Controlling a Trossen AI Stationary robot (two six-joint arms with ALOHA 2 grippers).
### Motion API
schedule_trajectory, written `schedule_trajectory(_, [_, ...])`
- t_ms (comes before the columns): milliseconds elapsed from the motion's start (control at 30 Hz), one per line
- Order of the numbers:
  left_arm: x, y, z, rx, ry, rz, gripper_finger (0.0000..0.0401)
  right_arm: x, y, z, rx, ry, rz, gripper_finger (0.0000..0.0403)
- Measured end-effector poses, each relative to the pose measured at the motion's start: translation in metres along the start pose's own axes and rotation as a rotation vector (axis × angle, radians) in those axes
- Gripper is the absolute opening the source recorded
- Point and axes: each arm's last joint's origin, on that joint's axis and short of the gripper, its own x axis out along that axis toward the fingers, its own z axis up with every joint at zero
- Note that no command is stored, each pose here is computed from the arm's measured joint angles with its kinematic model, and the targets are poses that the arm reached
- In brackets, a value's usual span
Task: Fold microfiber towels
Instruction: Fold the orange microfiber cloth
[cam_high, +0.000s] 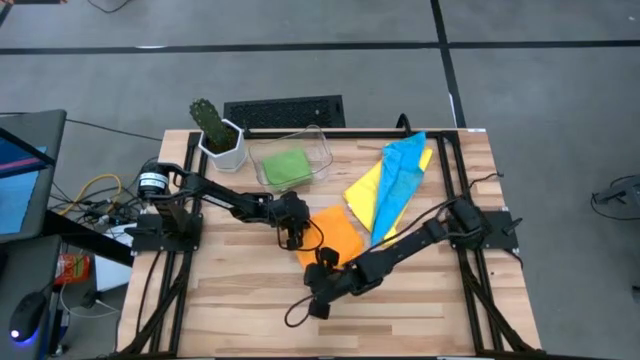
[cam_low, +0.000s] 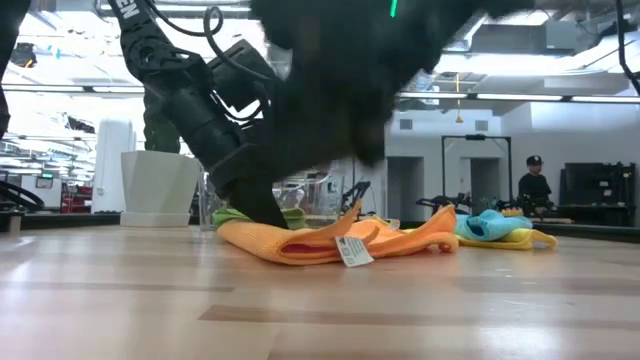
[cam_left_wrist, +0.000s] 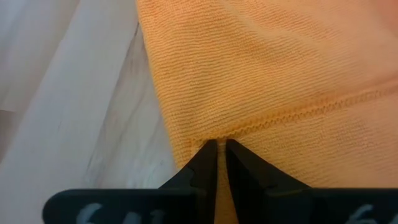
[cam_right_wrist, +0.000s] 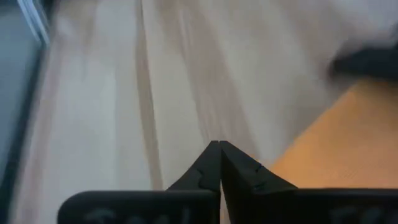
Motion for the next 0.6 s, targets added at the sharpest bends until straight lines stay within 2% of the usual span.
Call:
schedule_trajectory(100, [0.0, 0.0, 0.0, -0.018, 0.0, 0.0, 0.0029, -0.019, 0.002, 0.014, -0.025, -0.089, -0.072, 0.0025])
schedule_trajectory(200, [0.0, 0.0, 0.0, -0.025, 0.0, 0.0, 0.0029, -0.016, -0.005, 0.006, -0.049, -0.044, -0.145, 0.0018])
schedule_trajectory(400, [0.0, 0.0, 0.0, -0.042, -0.001, 0.0, 0.0029, 0.003, -0.018, -0.027, 0.049, 0.061, -0.141, 0.0027])
schedule_trajectory(500, [0.0, 0.0, 0.0, -0.051, -0.001, -0.002, 0.0029, 0.008, -0.027, -0.047, 0.09, 0.109, -0.175, 0.003])
schedule_trajectory(600, [0.0, 0.0, 0.0, -0.076, -0.001, -0.003, 0.0029, 0.004, -0.026, -0.044, 0.101, 0.118, -0.143, 0.0028])
